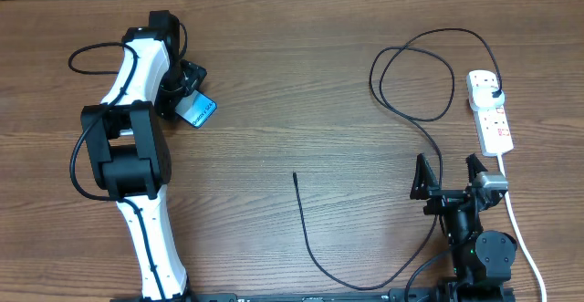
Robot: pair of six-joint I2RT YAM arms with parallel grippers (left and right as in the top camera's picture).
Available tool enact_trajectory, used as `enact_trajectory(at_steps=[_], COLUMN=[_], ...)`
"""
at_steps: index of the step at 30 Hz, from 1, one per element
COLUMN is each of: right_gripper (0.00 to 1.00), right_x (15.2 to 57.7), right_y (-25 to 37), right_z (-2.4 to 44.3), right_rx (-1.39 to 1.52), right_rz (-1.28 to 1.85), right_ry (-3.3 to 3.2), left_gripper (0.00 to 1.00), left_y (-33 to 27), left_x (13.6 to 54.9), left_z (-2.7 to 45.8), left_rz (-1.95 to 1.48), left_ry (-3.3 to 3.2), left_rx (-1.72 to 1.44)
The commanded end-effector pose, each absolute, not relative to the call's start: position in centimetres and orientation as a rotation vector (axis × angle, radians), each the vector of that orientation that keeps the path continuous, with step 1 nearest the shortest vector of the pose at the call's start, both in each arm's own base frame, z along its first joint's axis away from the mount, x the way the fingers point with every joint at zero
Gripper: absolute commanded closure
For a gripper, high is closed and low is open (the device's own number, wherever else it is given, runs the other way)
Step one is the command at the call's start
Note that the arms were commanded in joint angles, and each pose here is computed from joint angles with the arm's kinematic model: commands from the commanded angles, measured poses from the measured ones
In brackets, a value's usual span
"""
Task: Plug charger to phone and switch on socket
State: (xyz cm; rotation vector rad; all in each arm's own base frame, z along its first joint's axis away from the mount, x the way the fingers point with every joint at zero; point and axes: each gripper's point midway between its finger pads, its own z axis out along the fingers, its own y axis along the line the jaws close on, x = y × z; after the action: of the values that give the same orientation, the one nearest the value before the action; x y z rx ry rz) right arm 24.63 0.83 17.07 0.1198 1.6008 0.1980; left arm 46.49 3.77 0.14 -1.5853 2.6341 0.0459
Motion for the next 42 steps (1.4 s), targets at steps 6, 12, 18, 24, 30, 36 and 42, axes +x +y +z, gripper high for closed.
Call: enact_trajectory(at_steps=[6, 12, 18, 24, 30, 36, 42], right_gripper=[0.0, 0.0, 0.0, 0.0, 0.0, 0.0, 0.0], right_x=[24.64, 24.64, 24.64, 24.64, 24.64, 24.64, 24.64], right_y=[0.61, 0.61, 0.61, 0.61, 0.61, 0.61, 0.61], right_z=[16.95, 16.95, 16.95, 16.94, 16.94, 16.94, 16.95], right_rx=[0.126, 0.126, 0.126, 0.126, 0.126, 0.126, 0.126], right_rz=[0.185, 0.185, 0.185, 0.185, 0.185, 0.185, 0.185], right_ry=[1.593, 1.593, 1.593, 1.594, 1.594, 1.594, 1.593], left_gripper=[0.0, 0.0, 0.0, 0.0, 0.03, 0.0, 0.0], left_y=[5.44, 5.47, 5.5, 5.48, 5.49, 5.52, 5.47], left_x=[44.71, 45.19, 45.27, 45.28, 45.27, 45.15, 45.17], left_z=[-2.94, -2.95, -2.96, -2.96, -2.96, -2.95, -2.95], left_rz=[0.229, 0.215, 0.214, 0.213, 0.214, 0.218, 0.217], left_ry=[2.646, 2.651, 2.65, 2.652, 2.656, 2.66, 2.66], left_rx=[-1.634, -1.597, -1.592, -1.591, -1.584, -1.586, -1.584])
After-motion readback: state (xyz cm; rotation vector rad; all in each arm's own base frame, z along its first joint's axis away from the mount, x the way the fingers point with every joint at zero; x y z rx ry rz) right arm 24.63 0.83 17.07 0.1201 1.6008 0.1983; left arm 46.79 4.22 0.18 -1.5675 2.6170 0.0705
